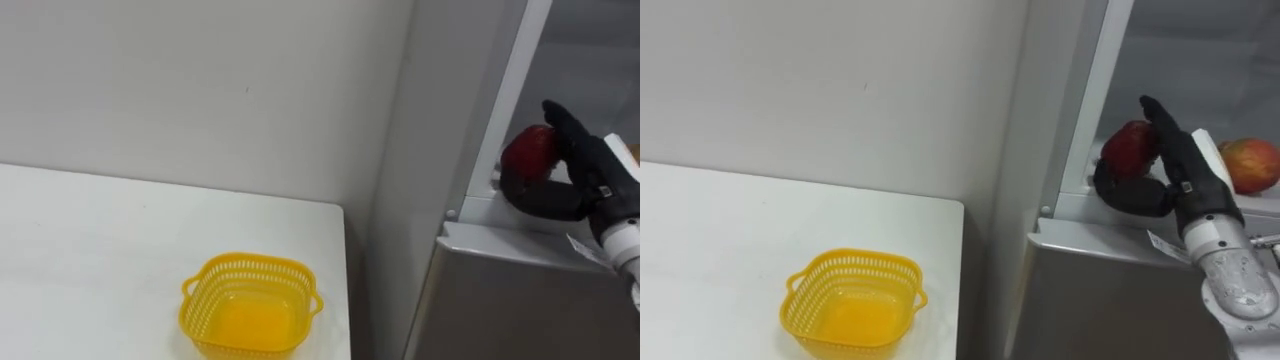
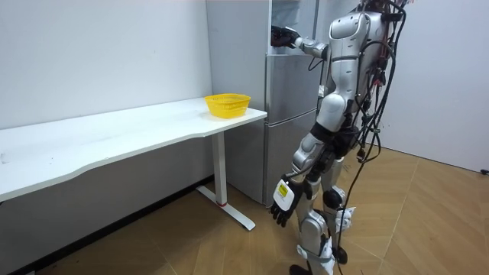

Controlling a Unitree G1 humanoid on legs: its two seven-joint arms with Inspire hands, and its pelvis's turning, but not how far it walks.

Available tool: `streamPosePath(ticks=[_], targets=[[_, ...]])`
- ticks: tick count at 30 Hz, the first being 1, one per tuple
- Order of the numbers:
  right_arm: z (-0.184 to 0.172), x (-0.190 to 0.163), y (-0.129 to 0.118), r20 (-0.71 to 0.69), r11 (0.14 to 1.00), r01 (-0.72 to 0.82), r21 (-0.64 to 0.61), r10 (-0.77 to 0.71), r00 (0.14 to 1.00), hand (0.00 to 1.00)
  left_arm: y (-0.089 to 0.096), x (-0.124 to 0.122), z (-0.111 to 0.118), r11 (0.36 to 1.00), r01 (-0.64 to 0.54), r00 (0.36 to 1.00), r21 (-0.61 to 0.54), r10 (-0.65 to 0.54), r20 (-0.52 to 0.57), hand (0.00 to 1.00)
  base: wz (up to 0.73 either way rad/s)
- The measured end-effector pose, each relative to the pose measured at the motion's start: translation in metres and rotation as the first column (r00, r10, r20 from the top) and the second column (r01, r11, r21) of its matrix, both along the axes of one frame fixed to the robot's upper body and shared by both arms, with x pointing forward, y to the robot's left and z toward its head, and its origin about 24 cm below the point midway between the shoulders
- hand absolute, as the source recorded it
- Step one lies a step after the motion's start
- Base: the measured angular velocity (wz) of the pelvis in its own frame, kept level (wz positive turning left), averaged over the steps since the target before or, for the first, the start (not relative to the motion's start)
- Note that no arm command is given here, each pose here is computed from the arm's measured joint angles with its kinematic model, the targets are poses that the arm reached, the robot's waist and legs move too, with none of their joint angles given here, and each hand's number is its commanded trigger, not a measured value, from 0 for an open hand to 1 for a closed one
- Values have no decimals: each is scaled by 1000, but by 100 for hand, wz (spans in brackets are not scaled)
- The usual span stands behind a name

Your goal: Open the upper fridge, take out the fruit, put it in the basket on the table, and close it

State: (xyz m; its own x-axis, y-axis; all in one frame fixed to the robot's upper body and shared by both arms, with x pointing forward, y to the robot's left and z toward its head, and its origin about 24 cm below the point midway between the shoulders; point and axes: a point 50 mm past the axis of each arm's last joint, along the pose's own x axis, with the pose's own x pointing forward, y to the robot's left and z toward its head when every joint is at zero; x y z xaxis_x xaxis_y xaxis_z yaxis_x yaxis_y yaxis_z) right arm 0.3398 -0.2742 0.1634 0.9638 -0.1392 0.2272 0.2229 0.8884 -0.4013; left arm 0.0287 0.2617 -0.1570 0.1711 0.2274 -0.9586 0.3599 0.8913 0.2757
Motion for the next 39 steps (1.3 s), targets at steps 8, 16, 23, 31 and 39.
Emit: streamPosePath(ticks=[8, 16, 23, 31, 39], targets=[[0, 0, -3, -2, 999, 6, 48, -6, 1000, 100, 1, -2, 0, 1000, -8, 1000, 8, 8, -18, 0, -2], [3, -1, -3, 16, 994, -18, 110, 17, 1000, 100, 1, -2, 0, 1000, -9, 1000, 9, 9, -20, 0, -1], [3, -1, -3, 14, 994, -17, 110, 16, 1000, 100, 1, -4, 0, 1000, -12, 1000, 12, 13, -27, 0, 0], [6, 0, -2, 23, 994, -18, 111, 15, 1000, 100, 1, -3, 0, 1000, -13, 1000, 13, 13, -28, 0, 0], [9, 1, -2, 36, 993, -13, 116, 9, 999, 100, 1, 0, 0, 1000, -13, 1000, 11, 13, -21, 0, 0]])
